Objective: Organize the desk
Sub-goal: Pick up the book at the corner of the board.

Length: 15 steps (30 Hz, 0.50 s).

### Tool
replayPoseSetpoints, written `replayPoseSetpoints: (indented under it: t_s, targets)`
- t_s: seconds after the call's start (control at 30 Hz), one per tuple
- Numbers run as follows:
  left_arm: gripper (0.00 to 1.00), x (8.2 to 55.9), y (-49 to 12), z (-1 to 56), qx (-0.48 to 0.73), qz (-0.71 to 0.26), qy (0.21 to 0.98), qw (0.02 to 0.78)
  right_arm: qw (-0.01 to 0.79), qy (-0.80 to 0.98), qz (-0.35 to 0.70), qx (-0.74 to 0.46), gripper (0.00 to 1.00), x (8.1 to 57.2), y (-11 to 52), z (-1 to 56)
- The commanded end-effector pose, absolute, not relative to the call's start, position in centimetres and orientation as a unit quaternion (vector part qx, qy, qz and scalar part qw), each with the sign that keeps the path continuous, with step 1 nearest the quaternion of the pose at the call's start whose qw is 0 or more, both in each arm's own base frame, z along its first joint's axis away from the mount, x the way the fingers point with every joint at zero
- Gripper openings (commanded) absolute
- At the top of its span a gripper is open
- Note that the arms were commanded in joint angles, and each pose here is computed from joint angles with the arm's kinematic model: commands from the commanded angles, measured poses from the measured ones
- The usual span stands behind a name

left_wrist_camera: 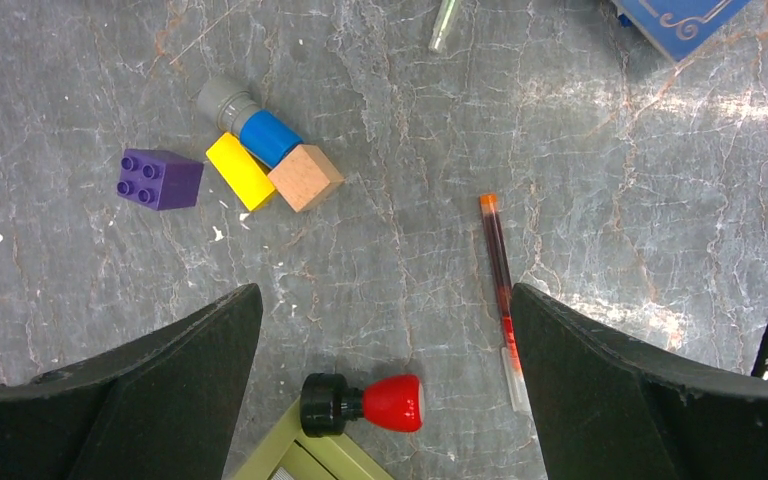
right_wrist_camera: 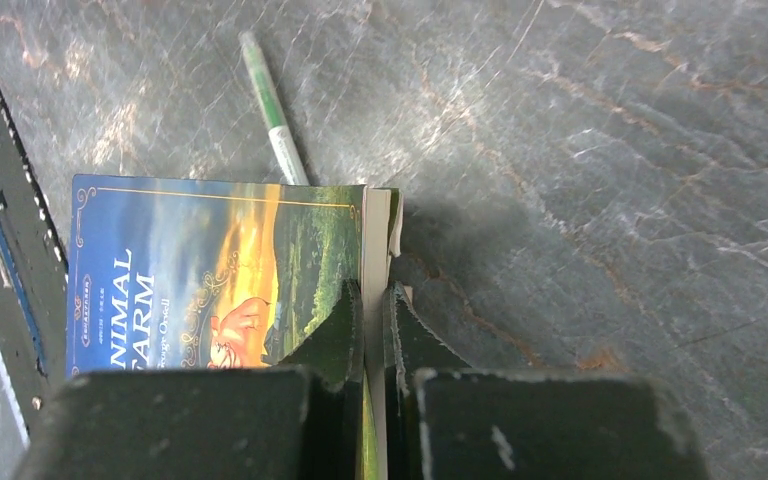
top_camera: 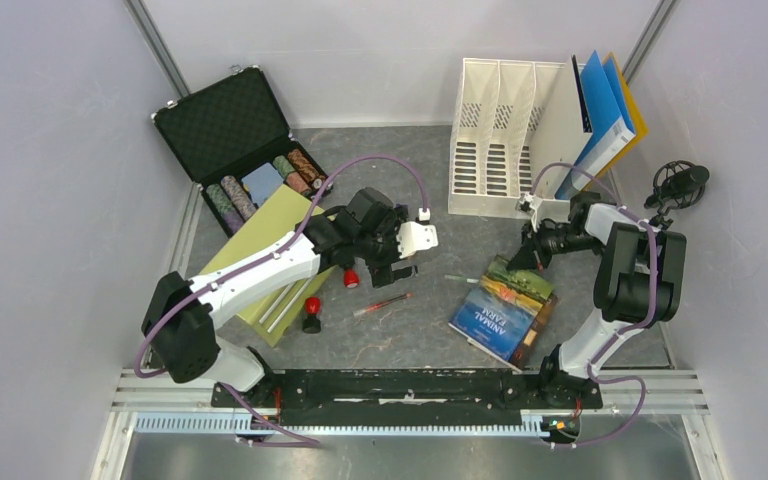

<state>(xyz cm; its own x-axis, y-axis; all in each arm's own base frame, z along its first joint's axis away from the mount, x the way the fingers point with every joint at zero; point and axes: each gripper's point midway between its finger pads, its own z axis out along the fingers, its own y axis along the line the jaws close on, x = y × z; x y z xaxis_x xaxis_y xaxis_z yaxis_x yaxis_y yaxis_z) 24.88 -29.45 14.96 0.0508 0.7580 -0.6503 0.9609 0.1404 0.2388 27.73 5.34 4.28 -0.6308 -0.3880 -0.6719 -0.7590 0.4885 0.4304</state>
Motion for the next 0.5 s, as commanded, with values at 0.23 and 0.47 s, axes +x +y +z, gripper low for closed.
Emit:
replayPoseSetpoints:
  t_s: [0.23, 0.47]
  targets:
    - [1.00, 26.1, -29.9, 16.5, 0.629, -0.129, 0.664, 0.382, 0.347, 0.792, 0.340, -0.370, 0.00, 32.1, 6.8, 7.9]
    - [1.00, 27.5, -30.0, 17.5, 0.602, -0.112, 0.676, 0.410, 0.391, 0.763, 0.338, -0.387, 0.00, 33.3, 7.8, 12.4]
